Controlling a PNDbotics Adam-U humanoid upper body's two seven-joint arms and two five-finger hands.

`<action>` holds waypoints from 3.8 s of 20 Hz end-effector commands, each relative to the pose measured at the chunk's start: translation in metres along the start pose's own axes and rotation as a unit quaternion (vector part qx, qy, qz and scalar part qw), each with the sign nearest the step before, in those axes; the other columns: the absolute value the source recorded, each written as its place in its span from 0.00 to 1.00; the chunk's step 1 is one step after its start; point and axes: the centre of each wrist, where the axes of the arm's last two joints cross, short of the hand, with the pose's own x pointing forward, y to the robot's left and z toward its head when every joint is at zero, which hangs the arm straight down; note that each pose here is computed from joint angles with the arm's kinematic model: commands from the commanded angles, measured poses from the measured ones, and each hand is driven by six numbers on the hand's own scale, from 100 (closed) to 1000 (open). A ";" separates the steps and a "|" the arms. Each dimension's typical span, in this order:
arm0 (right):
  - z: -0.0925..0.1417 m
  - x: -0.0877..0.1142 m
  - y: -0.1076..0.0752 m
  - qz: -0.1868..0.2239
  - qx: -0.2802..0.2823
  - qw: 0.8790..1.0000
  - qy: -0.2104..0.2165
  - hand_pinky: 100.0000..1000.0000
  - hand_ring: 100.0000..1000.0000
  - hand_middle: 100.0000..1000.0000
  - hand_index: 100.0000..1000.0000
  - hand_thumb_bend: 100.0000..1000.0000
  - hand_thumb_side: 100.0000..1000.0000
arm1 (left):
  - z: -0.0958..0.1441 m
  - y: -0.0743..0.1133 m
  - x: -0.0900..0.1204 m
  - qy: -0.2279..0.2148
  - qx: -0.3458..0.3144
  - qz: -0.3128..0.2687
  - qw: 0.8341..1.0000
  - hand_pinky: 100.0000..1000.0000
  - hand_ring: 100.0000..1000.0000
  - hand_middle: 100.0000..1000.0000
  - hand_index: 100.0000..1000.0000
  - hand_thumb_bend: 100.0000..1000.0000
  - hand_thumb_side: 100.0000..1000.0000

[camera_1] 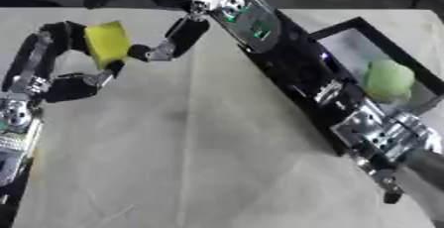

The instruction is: Pick up the objects with one hand, pass them to the other hand, and then place them into the box on the other side of the table.

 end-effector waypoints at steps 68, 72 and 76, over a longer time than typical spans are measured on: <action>0.005 -0.005 0.000 -0.051 0.042 0.997 0.037 0.95 0.77 0.45 0.69 0.00 0.00 | -0.013 -0.030 0.023 -0.054 -0.075 0.122 0.988 0.65 0.50 0.36 0.42 0.29 0.00; 0.006 -0.006 0.000 -0.072 0.036 0.996 0.038 0.96 0.75 0.42 0.67 0.00 0.02 | -0.012 -0.030 0.023 -0.060 -0.075 0.105 0.990 0.69 0.59 0.48 0.55 0.40 0.00; 0.006 -0.005 -0.001 -0.090 0.036 0.994 0.040 0.96 0.72 0.39 0.65 0.00 0.04 | -0.012 -0.030 0.024 -0.067 -0.076 0.089 0.991 0.71 0.66 0.57 0.63 0.50 0.00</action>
